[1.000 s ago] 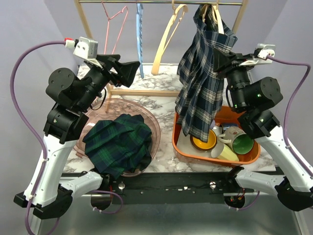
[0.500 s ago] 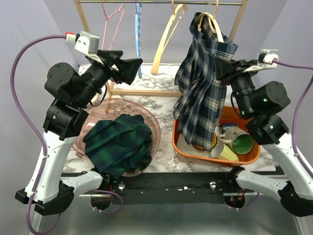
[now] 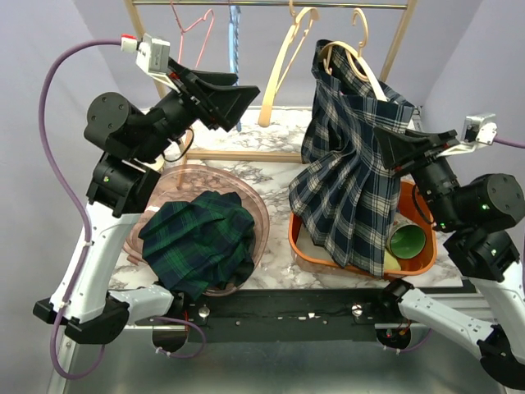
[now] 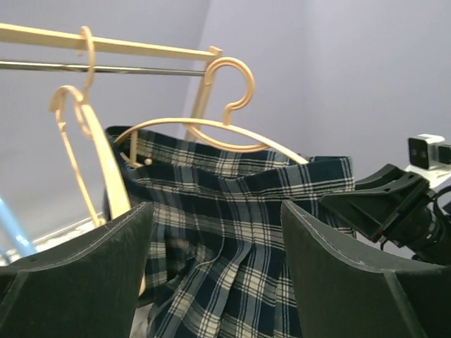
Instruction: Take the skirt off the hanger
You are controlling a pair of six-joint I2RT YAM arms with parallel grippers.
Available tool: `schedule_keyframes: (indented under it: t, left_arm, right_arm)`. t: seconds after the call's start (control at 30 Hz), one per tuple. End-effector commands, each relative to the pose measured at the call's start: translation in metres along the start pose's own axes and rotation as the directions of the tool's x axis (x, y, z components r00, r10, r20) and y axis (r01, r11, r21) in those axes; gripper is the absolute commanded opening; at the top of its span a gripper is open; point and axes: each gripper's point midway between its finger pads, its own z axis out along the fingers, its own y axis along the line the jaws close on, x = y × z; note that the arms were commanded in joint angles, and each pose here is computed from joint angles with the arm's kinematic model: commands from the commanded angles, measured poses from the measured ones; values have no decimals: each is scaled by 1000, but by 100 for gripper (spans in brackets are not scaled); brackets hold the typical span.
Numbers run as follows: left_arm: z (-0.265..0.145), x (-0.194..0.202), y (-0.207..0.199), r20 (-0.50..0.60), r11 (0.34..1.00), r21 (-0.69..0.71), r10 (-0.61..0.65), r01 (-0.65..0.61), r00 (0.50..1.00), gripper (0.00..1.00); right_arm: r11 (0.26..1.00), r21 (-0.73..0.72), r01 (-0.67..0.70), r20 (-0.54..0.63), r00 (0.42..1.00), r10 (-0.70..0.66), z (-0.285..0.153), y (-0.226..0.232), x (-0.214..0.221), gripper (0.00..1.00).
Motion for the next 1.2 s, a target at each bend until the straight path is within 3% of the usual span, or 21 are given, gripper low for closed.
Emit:
schedule_keyframes:
  t: [0.0, 0.07, 0.17, 0.2, 0.27, 0.3, 0.37, 0.43, 0.47, 0.53, 0.73, 1.0, 1.1, 1.17]
  left_arm:
    - [7, -17, -22, 128, 987, 86, 122, -134, 984, 81]
    - [16, -21, -11, 148, 953, 24, 297, -303, 943, 82]
    - [30, -13, 3, 127, 889, -30, 457, -457, 880, 82]
    - [33, -13, 7, 120, 830, -44, 557, -556, 822, 84]
    - [41, -3, 7, 101, 772, -57, 636, -634, 765, 88]
    - [44, -5, 6, 102, 696, -68, 717, -714, 689, 88]
    - [54, 6, -3, 106, 635, -57, 771, -770, 628, 91]
    - [61, 10, -8, 107, 531, -55, 845, -846, 524, 91]
    - [69, 19, -8, 99, 507, -37, 859, -861, 502, 91]
    - [77, 24, -19, 128, 479, -20, 871, -877, 473, 91]
    - [96, 34, -38, 190, 470, 17, 865, -883, 464, 86]
    - [104, 60, -30, 140, 410, 29, 901, -912, 410, 77]
    - [105, 61, -30, 136, 386, 23, 913, -922, 385, 69]
    - [106, 63, -27, 123, 358, 23, 926, -933, 358, 70]
  right_arm:
    - [994, -102, -37, 120, 992, 50, -22, 18, -50, 1]
    - [993, -106, -49, 120, 991, 62, -30, 18, -55, 1]
    - [990, -129, -64, 116, 990, 79, -41, 22, -65, 1]
    - [985, -159, -68, 109, 990, 86, -45, 28, -67, 1]
    - [978, -196, -68, 94, 992, 88, -52, 34, -70, 1]
    - [971, -228, -75, 85, 992, 97, -56, 40, -71, 1]
    - [965, -245, -87, 74, 991, 108, -62, 42, -71, 1]
    - [953, -284, -101, 72, 989, 127, -70, 48, -73, 1]
    - [950, -295, -105, 68, 989, 130, -72, 50, -72, 1]
    - [942, -317, -112, 56, 989, 136, -76, 53, -70, 1]
    - [916, -383, -115, 20, 991, 132, -85, 65, -66, 1]
    - [884, -450, -125, 14, 989, 147, -98, 76, -71, 1]
    - [876, -466, -126, 8, 989, 147, -101, 79, -72, 1]
    - [874, -469, -126, 9, 989, 147, -103, 79, -73, 1]
